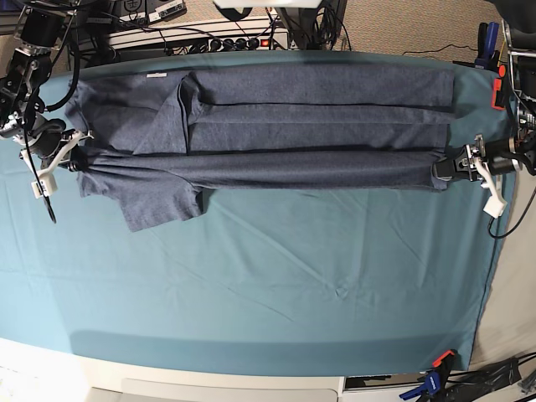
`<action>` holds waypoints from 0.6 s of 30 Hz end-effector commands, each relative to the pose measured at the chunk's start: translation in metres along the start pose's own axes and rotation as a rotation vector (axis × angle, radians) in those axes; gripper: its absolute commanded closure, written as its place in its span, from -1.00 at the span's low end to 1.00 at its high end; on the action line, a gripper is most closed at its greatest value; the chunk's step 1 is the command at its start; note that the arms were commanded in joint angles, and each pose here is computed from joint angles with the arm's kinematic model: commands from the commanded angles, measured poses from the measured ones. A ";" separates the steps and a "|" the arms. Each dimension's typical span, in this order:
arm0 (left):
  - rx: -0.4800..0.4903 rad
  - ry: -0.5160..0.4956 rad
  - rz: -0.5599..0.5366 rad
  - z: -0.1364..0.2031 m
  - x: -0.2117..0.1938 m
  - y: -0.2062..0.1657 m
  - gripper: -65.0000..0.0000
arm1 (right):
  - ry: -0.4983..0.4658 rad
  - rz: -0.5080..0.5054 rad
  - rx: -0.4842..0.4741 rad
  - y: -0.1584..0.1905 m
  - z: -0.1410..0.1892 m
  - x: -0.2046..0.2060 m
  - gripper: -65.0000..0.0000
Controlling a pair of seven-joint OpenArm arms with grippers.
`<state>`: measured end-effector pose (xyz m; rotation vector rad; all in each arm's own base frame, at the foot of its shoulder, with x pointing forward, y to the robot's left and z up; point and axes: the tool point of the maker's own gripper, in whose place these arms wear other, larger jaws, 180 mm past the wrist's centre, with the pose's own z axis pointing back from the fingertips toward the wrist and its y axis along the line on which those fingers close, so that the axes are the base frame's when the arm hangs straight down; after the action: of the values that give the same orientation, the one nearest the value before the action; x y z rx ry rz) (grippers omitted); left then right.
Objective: Fold the T-shirt properly
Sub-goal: 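Lay the folded side flat onto the shirt body with both grippers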
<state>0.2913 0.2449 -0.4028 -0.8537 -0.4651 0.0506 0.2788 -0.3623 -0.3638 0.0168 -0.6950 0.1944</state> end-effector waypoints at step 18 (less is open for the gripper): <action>0.018 0.016 -0.021 0.011 0.006 0.001 0.16 | -0.030 0.019 -0.036 -0.014 0.009 0.015 0.17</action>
<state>0.2914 0.2415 -0.3987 -0.8774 -0.4669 0.0444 0.2762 -0.3638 -0.3658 0.0105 -0.6757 0.1942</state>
